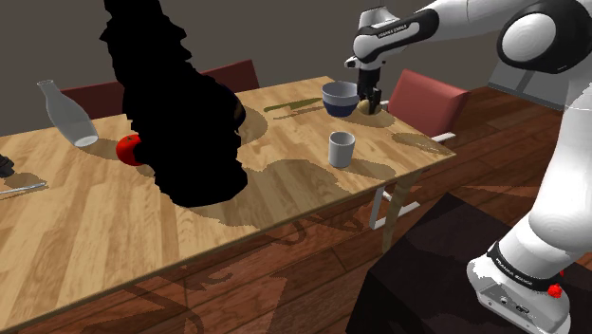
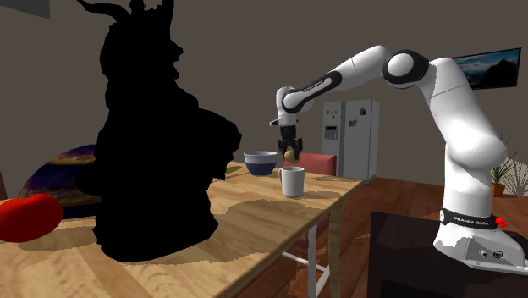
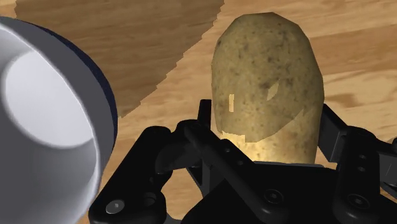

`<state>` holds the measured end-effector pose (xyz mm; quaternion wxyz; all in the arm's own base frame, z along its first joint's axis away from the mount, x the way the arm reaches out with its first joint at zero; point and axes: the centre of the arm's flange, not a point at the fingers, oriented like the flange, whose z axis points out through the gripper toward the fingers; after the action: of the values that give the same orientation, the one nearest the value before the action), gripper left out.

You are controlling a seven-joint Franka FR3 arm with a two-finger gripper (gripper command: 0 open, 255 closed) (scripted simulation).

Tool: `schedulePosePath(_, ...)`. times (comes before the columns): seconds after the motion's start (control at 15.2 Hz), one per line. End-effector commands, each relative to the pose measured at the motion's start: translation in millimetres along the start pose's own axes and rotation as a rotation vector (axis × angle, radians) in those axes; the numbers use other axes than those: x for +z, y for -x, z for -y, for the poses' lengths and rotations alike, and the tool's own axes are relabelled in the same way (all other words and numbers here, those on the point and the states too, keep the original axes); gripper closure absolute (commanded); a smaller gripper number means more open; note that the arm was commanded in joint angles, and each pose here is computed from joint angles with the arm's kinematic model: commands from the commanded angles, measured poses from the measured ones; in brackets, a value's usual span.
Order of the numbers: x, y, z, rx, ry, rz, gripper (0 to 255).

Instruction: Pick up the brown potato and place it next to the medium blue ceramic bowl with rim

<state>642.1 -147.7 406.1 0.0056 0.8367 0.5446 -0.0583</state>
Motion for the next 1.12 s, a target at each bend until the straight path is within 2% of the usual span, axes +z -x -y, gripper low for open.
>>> schedulePosePath(0.0,11.1,-1.5,-1.0,0.000,0.001,0.000,255)
schedulePosePath(0.73,68.8,-7.5,-4.2,0.000,0.001,0.000,255)
schedulePosePath(1.06,69.6,-7.6,-4.2,0.000,0.001,0.000,255)
